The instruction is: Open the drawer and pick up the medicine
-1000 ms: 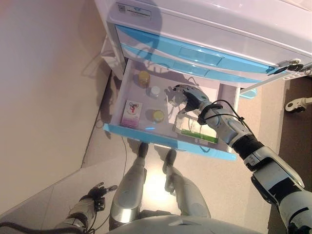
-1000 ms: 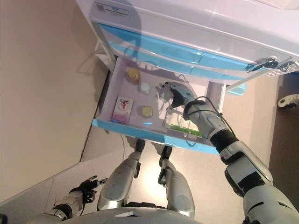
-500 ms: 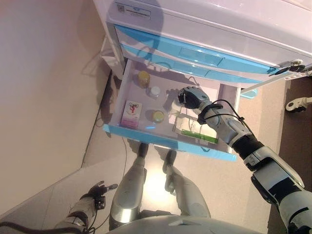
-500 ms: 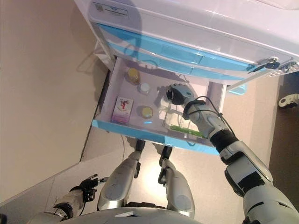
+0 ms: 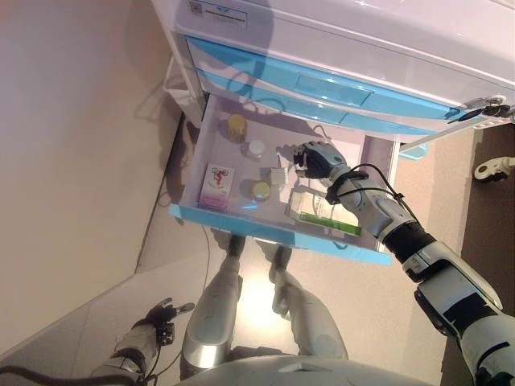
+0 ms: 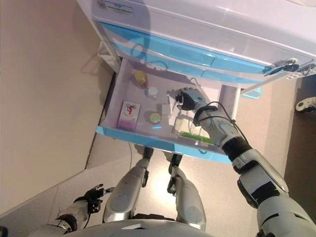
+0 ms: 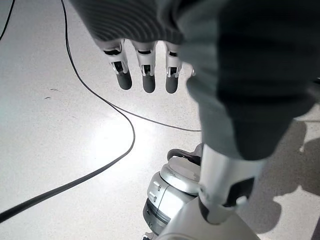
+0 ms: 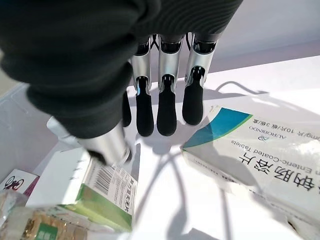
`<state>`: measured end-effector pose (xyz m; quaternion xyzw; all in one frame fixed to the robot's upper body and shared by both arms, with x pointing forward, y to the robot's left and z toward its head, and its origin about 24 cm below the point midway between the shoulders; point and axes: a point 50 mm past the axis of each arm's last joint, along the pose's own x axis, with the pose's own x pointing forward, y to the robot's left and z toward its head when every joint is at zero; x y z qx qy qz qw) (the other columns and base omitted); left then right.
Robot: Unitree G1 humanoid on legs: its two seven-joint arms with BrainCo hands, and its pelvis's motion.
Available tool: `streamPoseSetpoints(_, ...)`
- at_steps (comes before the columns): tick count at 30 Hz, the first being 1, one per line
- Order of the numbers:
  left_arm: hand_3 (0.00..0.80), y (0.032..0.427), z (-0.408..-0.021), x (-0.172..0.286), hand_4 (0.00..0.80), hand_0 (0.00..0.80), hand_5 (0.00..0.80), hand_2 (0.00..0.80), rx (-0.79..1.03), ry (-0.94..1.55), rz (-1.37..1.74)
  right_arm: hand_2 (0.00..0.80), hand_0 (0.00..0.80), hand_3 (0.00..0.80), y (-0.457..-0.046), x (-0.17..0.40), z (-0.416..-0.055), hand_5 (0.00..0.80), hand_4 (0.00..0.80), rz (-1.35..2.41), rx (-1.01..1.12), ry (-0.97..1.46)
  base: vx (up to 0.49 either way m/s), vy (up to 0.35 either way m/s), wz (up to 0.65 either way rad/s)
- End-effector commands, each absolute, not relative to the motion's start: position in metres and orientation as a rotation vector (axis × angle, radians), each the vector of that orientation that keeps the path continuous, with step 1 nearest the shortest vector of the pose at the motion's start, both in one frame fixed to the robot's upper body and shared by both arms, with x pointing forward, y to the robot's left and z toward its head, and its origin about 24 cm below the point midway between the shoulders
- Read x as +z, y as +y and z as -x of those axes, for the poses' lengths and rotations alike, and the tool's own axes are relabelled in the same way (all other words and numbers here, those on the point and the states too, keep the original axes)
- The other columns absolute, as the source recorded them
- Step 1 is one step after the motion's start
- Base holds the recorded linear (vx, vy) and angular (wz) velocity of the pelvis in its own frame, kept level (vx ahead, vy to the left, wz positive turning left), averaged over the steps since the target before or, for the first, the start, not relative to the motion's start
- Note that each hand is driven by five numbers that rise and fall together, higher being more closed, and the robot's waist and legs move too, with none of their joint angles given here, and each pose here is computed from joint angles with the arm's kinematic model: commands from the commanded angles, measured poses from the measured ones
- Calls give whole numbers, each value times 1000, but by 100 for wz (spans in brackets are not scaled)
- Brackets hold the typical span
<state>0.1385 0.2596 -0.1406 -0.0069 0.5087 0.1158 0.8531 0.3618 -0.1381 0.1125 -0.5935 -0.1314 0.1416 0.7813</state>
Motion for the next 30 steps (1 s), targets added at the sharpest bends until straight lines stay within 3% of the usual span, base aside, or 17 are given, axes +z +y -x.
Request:
streamPoseSetpoints(1,0,257,-126,-146,0,0,0,0,227,1118,-12,0,0,0,-123,135,-359,0,0,1242,295,-428,0,0,0)
streamPoseSetpoints(30,0,250,-136,-145,0,0,0,0,201,1103,-10,0,0,0,-90,119,-352,0,0,1319,509,-402,0,0,0)
